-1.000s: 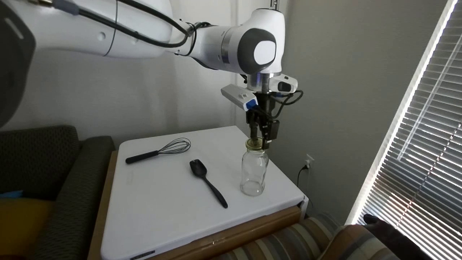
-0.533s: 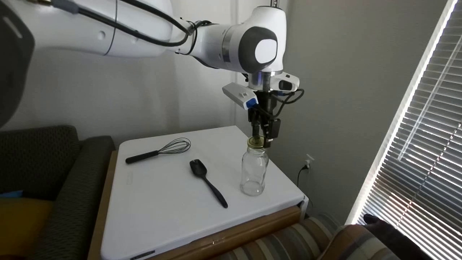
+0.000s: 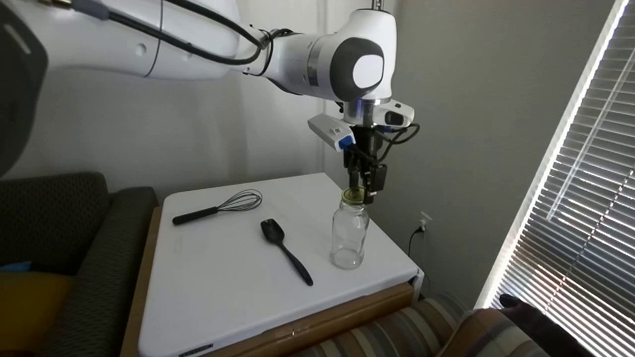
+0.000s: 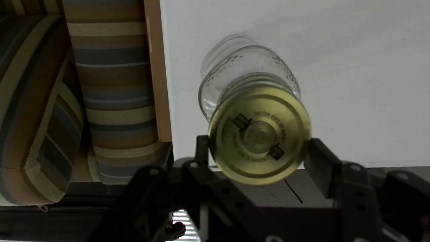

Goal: Place the lid on the glass jar

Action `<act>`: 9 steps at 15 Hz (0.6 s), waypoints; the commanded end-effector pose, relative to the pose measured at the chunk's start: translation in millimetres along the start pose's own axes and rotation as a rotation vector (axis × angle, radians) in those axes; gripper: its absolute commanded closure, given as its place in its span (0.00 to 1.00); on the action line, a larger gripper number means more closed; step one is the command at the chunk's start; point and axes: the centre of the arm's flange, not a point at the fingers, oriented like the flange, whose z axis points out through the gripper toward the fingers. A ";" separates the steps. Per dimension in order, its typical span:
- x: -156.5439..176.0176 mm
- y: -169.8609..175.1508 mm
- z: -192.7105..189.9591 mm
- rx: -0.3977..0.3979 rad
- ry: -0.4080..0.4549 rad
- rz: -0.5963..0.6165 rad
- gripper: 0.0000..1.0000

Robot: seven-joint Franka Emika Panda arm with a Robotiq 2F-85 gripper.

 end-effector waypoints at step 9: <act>24.7 12.4 -19.3 0.044 -0.069 0.053 0.53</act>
